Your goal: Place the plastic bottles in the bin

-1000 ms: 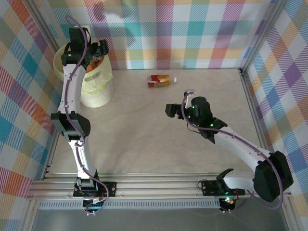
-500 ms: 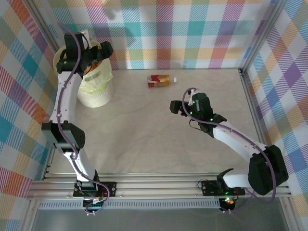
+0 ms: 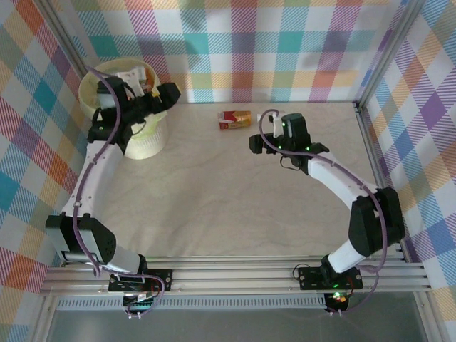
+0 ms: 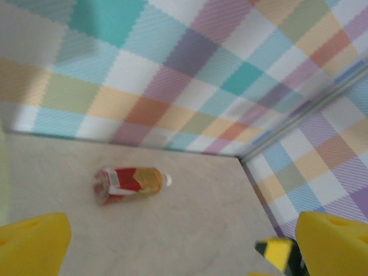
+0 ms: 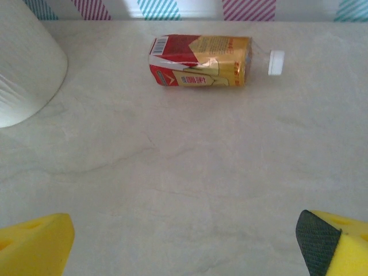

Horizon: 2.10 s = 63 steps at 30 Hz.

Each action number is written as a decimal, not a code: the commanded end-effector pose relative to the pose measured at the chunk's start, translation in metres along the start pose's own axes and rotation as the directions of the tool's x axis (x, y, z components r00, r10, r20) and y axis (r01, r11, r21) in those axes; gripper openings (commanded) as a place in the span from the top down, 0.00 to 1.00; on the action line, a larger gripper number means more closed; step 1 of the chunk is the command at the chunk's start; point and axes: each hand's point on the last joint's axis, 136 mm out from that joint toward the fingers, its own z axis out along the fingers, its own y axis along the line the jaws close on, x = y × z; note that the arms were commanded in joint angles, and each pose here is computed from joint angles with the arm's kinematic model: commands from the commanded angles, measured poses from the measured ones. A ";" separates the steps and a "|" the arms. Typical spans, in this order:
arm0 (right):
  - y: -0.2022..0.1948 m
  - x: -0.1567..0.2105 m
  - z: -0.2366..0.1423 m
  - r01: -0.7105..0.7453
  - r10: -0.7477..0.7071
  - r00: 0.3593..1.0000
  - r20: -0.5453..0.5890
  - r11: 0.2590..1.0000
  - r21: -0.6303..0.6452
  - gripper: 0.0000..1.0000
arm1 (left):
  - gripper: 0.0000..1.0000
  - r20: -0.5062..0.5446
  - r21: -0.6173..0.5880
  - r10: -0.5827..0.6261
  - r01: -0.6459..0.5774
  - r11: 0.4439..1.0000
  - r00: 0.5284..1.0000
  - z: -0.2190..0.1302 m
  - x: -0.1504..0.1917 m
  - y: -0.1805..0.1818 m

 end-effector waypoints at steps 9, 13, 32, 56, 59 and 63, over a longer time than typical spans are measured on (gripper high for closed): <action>-0.014 -0.018 0.049 0.372 -0.388 0.918 -0.077 0.913 -0.164 0.03 | 0.00 0.022 -0.131 -0.040 0.042 0.990 0.999 -0.046 0.059 0.015; -0.024 -0.023 0.077 0.509 -0.531 0.844 -0.080 0.838 -0.196 0.05 | 0.00 0.020 -0.238 -0.037 0.041 0.970 0.999 -0.064 0.079 0.035; -0.059 -0.048 0.223 0.793 -0.796 0.603 0.047 0.592 -0.144 0.07 | 0.00 -0.001 -0.405 -0.114 0.104 0.909 0.994 -0.060 0.119 0.090; -0.045 -0.027 0.247 0.732 -0.731 0.672 0.116 0.633 -0.251 0.49 | 0.00 -0.047 -0.433 -0.174 0.137 0.891 0.984 -0.035 0.136 0.111; -0.039 -0.033 0.236 0.714 -0.710 0.694 0.122 0.655 -0.250 0.56 | 0.00 -0.047 -0.424 -0.183 0.146 0.894 0.982 -0.035 0.138 0.110; -0.032 -0.037 0.213 0.685 -0.683 0.721 0.113 0.681 -0.257 0.62 | 0.00 -0.060 -0.396 -0.203 0.164 0.903 0.977 -0.032 0.143 0.106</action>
